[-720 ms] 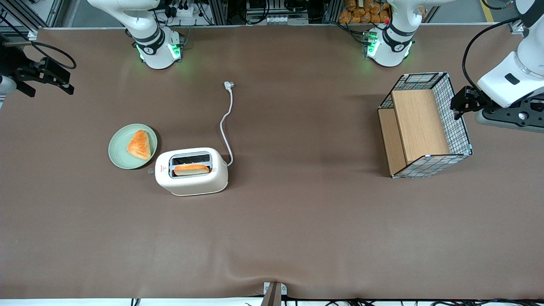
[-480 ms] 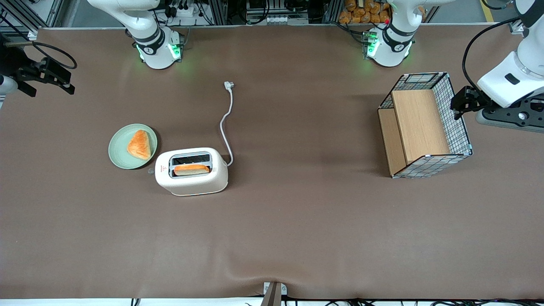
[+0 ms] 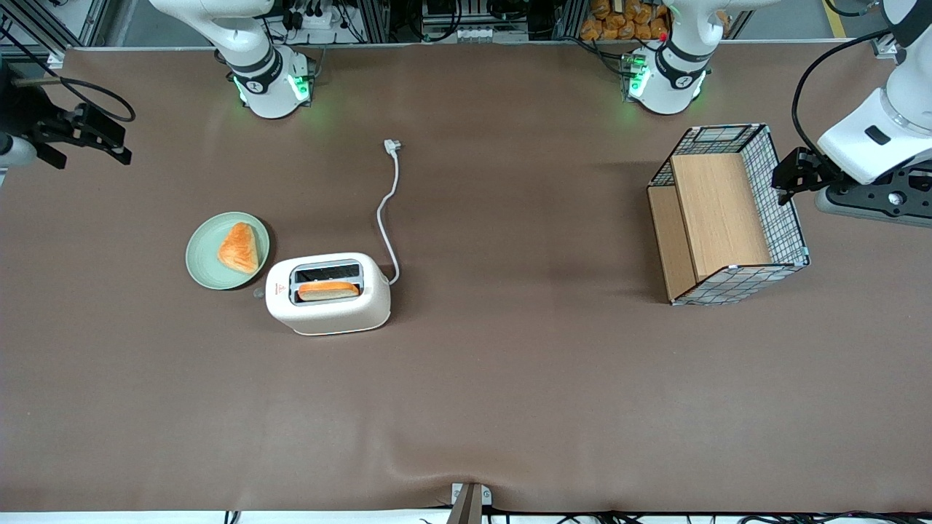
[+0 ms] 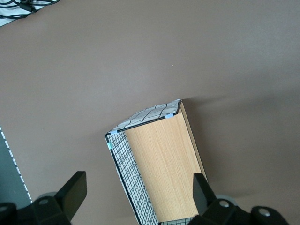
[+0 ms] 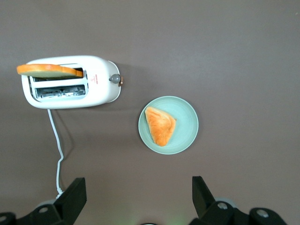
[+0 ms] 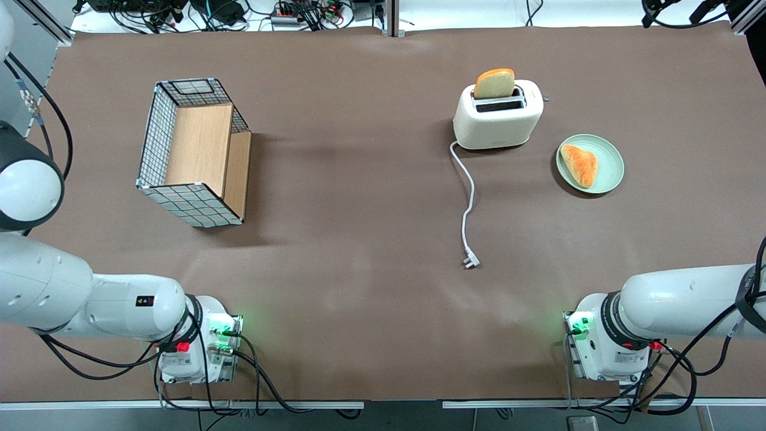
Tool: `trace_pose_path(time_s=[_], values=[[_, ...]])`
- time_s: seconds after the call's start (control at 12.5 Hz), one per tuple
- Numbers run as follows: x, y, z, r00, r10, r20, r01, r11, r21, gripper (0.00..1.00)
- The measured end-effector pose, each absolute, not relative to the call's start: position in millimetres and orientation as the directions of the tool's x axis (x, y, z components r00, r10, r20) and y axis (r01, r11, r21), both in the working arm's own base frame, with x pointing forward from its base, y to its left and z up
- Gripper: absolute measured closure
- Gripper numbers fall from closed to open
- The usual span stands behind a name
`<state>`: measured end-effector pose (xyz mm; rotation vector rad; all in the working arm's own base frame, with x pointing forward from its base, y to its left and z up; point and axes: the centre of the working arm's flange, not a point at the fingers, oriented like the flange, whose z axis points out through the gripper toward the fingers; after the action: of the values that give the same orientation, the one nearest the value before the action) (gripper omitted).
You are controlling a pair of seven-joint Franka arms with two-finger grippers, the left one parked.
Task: Press toaster button with right arm
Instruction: 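Move the right gripper down toward the side of the white toaster, then position the right gripper fingers above the toaster's lever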
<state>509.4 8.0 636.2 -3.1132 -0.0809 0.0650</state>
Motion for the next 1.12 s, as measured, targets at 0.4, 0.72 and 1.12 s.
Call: trace_pose_path(time_s=[0.4,0.72,1.12], values=[[532,18,589,0.996,0.063,-0.061,0.06,-0.997,-0.042,0.0],[546,22,557,0.997,0.059,-0.057,0.055,-0.996,-0.067,0.0],[565,34,500,0.999,0.024,-0.046,0.016,-0.983,-0.183,0.15]])
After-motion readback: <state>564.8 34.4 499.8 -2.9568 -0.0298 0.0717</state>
